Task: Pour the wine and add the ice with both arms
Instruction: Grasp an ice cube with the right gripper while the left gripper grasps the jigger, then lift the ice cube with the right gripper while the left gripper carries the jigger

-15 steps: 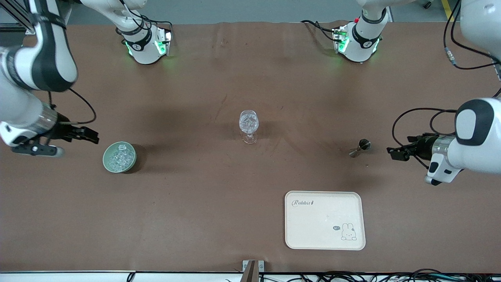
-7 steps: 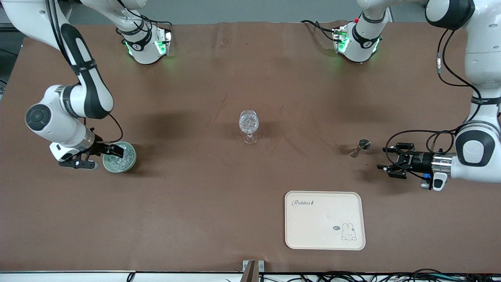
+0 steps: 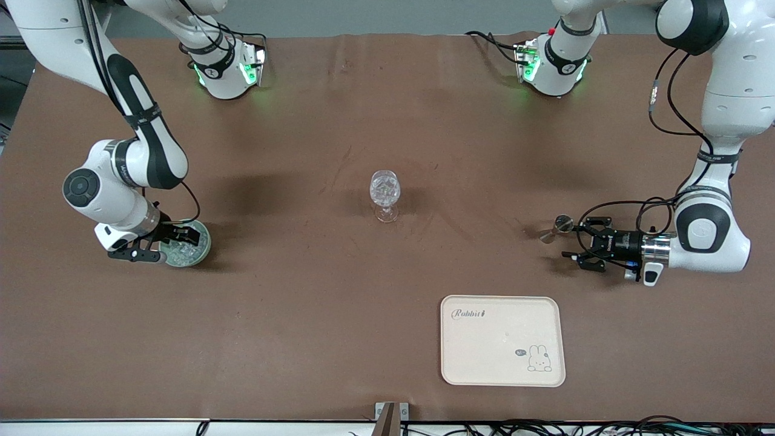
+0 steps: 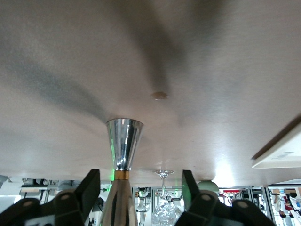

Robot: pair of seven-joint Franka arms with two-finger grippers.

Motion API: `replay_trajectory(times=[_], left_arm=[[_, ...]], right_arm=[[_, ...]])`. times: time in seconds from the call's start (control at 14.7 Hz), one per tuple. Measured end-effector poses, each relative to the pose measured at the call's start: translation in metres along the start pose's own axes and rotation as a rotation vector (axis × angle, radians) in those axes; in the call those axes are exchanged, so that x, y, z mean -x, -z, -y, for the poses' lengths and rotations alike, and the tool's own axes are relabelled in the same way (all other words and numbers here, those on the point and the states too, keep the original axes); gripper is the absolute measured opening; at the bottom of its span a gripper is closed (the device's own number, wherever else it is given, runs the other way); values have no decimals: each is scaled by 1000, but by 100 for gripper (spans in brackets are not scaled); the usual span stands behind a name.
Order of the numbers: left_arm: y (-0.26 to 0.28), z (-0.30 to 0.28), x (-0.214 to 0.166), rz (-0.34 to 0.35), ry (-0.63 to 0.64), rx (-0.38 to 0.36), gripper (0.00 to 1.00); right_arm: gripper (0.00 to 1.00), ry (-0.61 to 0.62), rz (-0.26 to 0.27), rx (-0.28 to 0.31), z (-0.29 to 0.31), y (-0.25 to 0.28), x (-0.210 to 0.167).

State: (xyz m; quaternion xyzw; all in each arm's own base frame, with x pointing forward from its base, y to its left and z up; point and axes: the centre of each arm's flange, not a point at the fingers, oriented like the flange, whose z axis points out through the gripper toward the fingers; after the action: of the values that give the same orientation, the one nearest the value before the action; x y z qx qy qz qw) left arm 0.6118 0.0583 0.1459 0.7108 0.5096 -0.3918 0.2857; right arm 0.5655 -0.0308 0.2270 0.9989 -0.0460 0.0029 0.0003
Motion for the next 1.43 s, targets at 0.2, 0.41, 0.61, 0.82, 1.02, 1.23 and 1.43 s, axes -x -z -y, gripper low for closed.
replay_trajectory(times=[0.2, 0.41, 0.61, 0.82, 1.02, 1.23, 1.43], left_arm=[[-8, 6, -3, 14, 15, -10, 73], [-14, 6, -1, 21, 7, -18, 67], [-22, 5, 2, 28, -11, -30, 60], [-25, 6, 2, 31, -23, -34, 56], [-25, 6, 2, 32, -26, -34, 44], [-26, 5, 3, 35, -30, -35, 22], [-33, 0, 10, 44, -45, -41, 22]], right_arm=[[61, 1, 5, 0, 0, -2, 2], [55, 0, 7, 0, 0, -3, 2], [48, 0, 12, 0, 0, -5, 3], [47, 0, 14, 0, 0, -6, 4], [45, 0, 16, 1, 0, -7, 4], [42, 0, 18, 1, 0, -8, 5], [41, 0, 21, 1, 0, -9, 6]])
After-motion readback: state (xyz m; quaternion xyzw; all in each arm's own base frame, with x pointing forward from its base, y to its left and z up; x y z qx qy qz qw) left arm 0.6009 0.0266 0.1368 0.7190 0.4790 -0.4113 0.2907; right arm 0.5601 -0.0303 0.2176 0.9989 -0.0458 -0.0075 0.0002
